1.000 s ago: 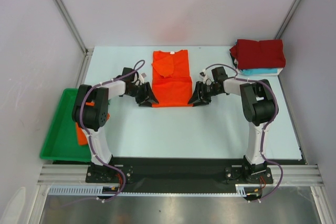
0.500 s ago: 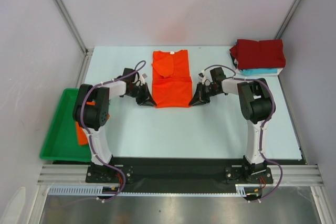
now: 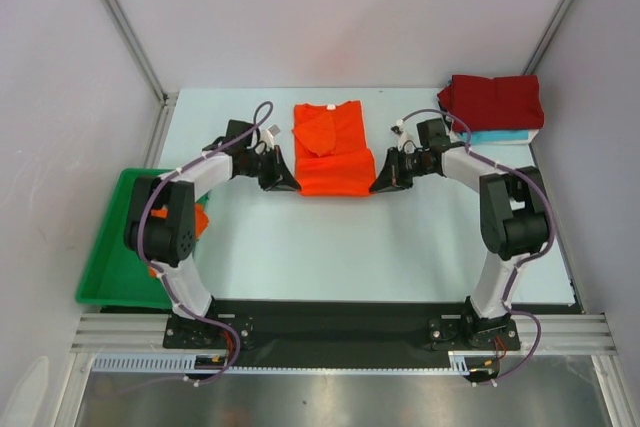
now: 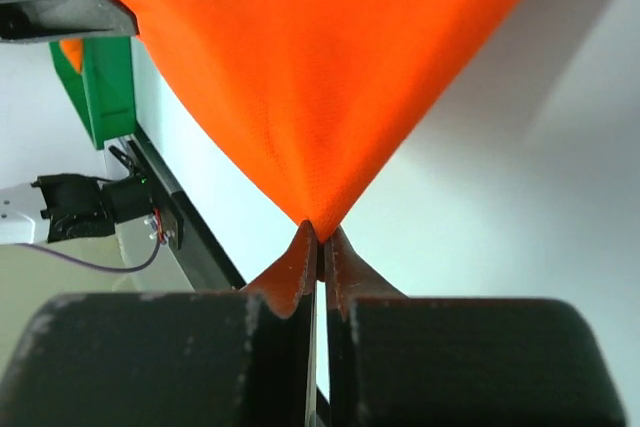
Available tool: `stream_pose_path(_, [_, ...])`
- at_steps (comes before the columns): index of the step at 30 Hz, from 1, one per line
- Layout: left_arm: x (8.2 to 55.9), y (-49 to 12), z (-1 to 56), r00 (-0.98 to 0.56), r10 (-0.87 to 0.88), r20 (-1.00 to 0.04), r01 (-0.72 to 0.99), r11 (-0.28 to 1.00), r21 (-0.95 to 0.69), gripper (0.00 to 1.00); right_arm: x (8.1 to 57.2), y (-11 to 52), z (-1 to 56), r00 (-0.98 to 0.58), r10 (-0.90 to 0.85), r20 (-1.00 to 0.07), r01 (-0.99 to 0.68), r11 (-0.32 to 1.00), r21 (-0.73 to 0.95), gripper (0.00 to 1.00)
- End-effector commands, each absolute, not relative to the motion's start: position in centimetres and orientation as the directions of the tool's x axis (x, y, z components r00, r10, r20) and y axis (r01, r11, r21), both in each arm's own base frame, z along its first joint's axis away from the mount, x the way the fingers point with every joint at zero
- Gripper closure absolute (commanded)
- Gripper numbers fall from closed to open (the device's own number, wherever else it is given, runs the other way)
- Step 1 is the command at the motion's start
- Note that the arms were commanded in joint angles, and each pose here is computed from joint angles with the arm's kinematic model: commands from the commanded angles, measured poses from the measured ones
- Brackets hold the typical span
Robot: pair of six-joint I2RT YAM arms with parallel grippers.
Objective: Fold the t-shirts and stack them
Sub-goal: Fold the tshirt
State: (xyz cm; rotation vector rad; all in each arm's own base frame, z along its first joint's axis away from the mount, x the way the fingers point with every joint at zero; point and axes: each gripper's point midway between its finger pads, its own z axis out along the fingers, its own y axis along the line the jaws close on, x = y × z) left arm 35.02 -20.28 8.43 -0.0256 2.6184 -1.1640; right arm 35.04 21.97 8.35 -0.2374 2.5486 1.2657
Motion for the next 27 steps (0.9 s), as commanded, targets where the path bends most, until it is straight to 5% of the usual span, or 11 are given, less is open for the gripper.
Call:
stream_pose_path(1, [33.8, -20.5, 11.8, -0.942, -0.097, -0.321, 0.189, 0.636, -0.748, 1.0, 33.5, 21.9, 10.8, -0.927, -0.036, -0.374, -0.322, 0.589, 0.741, 1.0])
stream_pose_path(17, [31.5, -20.8, 14.0, -0.917, -0.092, -0.388, 0.245, 0.64, -0.729, 1.0, 33.6, 21.6, 14.1, -0.883, -0.021, -0.469, -0.387, 0.598, 0.702, 1.0])
stream_pose_path(27, [41.7, -20.4, 14.6, -0.843, -0.1, -0.529, 0.32, 0.696, -0.643, 0.99, 41.9, 22.6, 13.5, -0.837, -0.006, -0.547, -0.435, 0.615, 0.658, 1.0])
